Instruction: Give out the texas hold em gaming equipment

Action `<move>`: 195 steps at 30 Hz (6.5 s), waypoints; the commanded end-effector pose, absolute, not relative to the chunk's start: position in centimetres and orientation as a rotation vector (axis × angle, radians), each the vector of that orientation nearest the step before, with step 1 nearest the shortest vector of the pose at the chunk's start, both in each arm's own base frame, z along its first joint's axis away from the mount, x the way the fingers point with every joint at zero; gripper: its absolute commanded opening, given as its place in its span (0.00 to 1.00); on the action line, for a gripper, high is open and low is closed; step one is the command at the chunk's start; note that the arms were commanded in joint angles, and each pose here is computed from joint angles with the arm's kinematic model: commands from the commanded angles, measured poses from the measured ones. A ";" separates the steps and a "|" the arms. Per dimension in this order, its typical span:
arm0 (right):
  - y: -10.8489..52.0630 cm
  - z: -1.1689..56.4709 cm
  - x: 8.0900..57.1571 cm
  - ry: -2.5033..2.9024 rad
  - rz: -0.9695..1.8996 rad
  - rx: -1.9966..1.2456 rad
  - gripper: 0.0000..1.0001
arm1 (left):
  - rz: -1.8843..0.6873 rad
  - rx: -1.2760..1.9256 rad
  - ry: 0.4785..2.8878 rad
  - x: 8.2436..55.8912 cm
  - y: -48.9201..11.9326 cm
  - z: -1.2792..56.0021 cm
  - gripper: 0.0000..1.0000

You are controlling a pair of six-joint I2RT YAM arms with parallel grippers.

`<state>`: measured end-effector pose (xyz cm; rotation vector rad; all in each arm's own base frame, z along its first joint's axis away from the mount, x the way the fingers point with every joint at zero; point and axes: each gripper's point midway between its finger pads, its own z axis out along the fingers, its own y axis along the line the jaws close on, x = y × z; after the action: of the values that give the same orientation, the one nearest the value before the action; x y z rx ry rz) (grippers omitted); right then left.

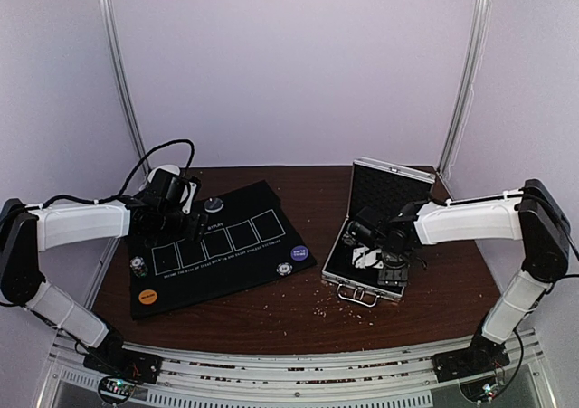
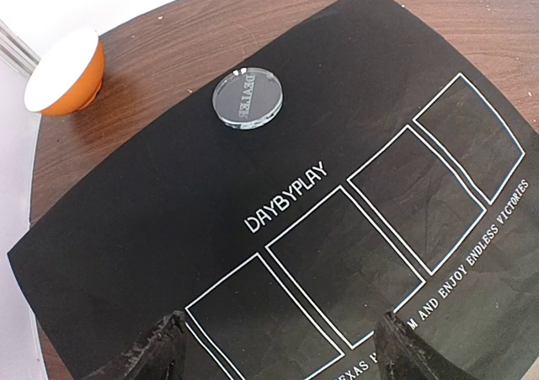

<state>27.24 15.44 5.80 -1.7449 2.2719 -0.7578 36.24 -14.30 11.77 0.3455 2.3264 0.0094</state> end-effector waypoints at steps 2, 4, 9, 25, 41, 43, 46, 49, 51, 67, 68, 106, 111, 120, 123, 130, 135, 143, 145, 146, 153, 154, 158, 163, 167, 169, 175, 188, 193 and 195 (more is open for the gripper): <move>14.1 7.4 29.1 2.305 -0.826 -1.587 0.71 | -0.002 0.363 2.304 36.5 -14.7 12.0 0.80; 13.9 7.4 29.3 2.318 -0.830 -1.566 0.67 | -0.002 0.363 2.305 36.5 -14.7 12.0 0.80; 13.8 8.2 30.0 2.304 -0.854 -1.530 0.63 | 0.000 0.363 2.306 36.5 -14.6 12.0 0.80; 12.5 7.8 30.7 2.284 -0.880 -1.556 0.68 | -0.004 0.369 2.309 36.5 -14.7 11.9 0.80; 13.6 3.9 26.6 2.471 -0.608 -1.698 0.58 | -0.002 0.374 2.311 36.5 -14.7 11.8 0.80; 13.8 3.8 25.8 2.508 -0.551 -1.714 0.58 | -0.002 0.375 2.312 36.5 -14.7 11.7 0.80; 13.6 4.0 25.9 2.518 -0.574 -1.686 0.57 | -0.005 0.378 2.311 36.5 -14.8 11.7 0.80; 13.5 4.3 26.0 2.514 -0.589 -1.682 0.55 | -0.010 0.381 2.314 36.6 -14.9 11.7 0.80; 13.4 4.6 26.4 2.500 -0.617 -1.665 0.54 | -0.011 0.383 2.315 36.5 -15.0 11.6 0.80; 13.3 4.8 29.7 2.408 -0.688 -1.579 0.76 | -0.016 0.389 2.316 36.4 -15.0 11.6 0.80; 13.2 4.4 29.4 2.423 -0.680 -1.589 0.75 | -0.012 0.390 2.317 36.4 -14.9 11.6 0.80; 12.1 1.1 25.9 2.621 -0.591 -1.636 0.78 | 0.005 0.402 2.327 36.3 -14.8 11.1 0.80; 12.1 1.7 26.2 2.615 -0.601 -1.601 0.81 | 0.009 0.401 2.329 36.4 -14.7 11.1 0.80; 12.4 3.6 26.6 2.578 -0.577 -1.559 0.81 | 0.011 0.403 2.331 36.4 -14.7 11.0 0.80; 12.5 3.4 25.9 2.588 -0.537 -1.570 0.79 | 0.011 0.402 2.329 36.4 -14.7 11.1 0.80; 12.3 2.0 25.1 2.643 -0.529 -1.612 0.76 | 0.003 0.407 2.331 36.3 -14.9 11.0 0.80; 11.6 1.4 25.6 2.659 -0.592 -1.609 0.77 | 0.004 0.406 2.333 36.3 -14.8 11.0 0.80; 10.7 2.1 26.7 2.656 -0.700 -1.531 0.85 | 0.004 0.411 2.335 36.3 -14.9 10.9 0.80; 10.8 2.7 27.0 2.645 -0.700 -1.508 0.87 | 0.003 0.412 2.337 36.3 -14.9 10.8 0.80; 10.9 3.0 27.2 2.638 -0.699 -1.494 0.89 | 0.002 0.412 2.337 36.3 -14.9 10.8 0.80; 11.3 4.8 27.6 2.605 -0.681 -1.459 0.89 | 0.000 0.415 2.339 36.3 -15.0 10.7 0.80; 11.4 4.9 27.6 2.603 -0.669 -1.462 0.88 | -0.002 0.415 2.339 36.3 -15.0 10.7 0.80; 11.8 4.8 27.0 2.609 -0.610 -1.479 0.85 | -0.005 0.416 2.337 36.3 -15.0 10.8 0.80; 12.1 4.0 26.7 2.629 -0.574 -1.502 0.84 | -0.006 0.416 2.338 36.4 -15.0 10.8 0.80; 12.5 3.5 26.9 2.648 -0.566 -1.517 0.81 | -0.005 0.415 2.340 36.3 -15.0 10.7 0.80; 12.5 3.2 27.0 2.648 -0.570 -1.526 0.81 | -0.004 0.415 2.338 36.3 -15.0 10.8 0.80; 12.4 2.5 27.4 2.631 -0.596 -1.553 0.81 | -0.005 0.416 2.339 36.3 -15.0 10.8 0.80; 13.5 0.8 27.4 2.635 -0.479 -1.586 0.59 | 0.001 0.416 2.340 36.3 -14.9 10.8 0.80; 12.6 0.2 27.2 2.657 -0.507 -1.573 0.65 | 0.003 0.417 2.338 36.3 -14.9 10.9 0.80; 12.5 0.0 27.0 2.677 -0.496 -1.571 0.62 | 0.004 0.417 2.338 36.3 -14.9 10.8 0.80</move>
<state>28.62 12.75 2.96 -1.5416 2.5869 -0.5782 36.06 -14.63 10.64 0.3975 2.3527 0.0085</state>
